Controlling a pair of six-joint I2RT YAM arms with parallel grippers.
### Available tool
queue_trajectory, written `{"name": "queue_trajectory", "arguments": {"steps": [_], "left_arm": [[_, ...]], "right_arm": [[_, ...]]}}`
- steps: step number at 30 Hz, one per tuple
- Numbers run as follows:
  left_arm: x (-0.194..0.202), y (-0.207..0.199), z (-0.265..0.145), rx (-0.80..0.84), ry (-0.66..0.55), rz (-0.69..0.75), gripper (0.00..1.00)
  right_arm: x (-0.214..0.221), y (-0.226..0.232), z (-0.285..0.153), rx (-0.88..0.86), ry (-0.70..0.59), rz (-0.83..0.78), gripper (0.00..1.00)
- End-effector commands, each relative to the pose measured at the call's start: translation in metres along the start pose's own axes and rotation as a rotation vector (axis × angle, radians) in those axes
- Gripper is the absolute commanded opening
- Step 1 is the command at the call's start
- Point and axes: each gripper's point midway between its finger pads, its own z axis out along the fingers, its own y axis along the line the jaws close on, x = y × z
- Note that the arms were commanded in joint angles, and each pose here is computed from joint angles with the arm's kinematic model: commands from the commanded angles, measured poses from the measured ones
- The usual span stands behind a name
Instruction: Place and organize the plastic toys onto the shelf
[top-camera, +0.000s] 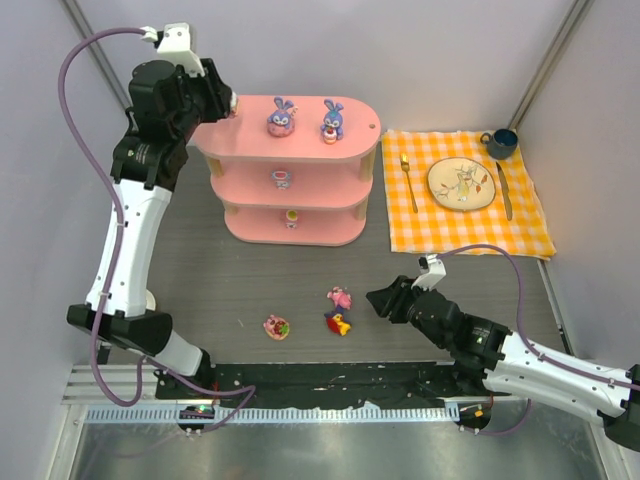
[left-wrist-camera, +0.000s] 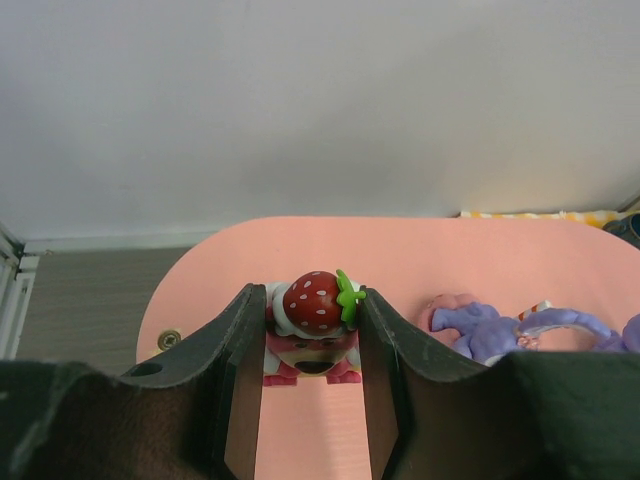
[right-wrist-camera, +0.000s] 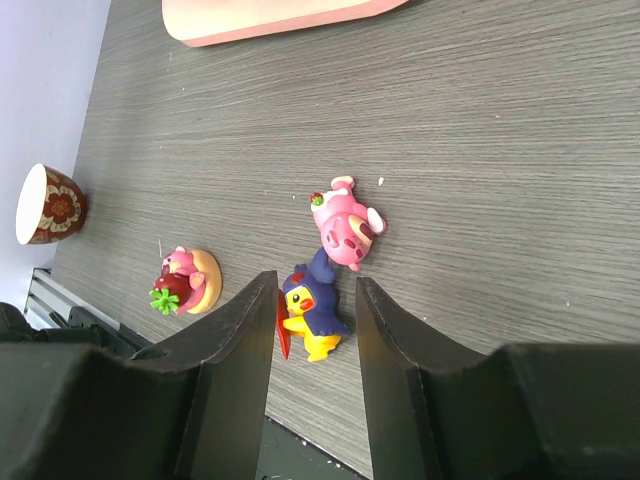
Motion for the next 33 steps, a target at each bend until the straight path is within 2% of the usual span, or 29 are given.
{"name": "queue_trajectory", "arguments": {"steps": [1, 13, 33], "left_arm": [[-0.012, -0.003, -0.008, 0.022, -0.014, -0.008, 0.0], [0.013, 0.002, 0.009, 0.001, 0.048, -0.024, 0.0], [0.03, 0.008, 0.016, -0.028, 0.104, -0.012, 0.0]], "right_arm": [[-0.007, 0.0, 0.001, 0.01, -0.035, 0.017, 0.43], [-0.009, -0.005, -0.001, 0.024, -0.048, 0.016, 0.43], [-0.016, -0.009, -0.005, 0.043, -0.072, 0.002, 0.43]]}}
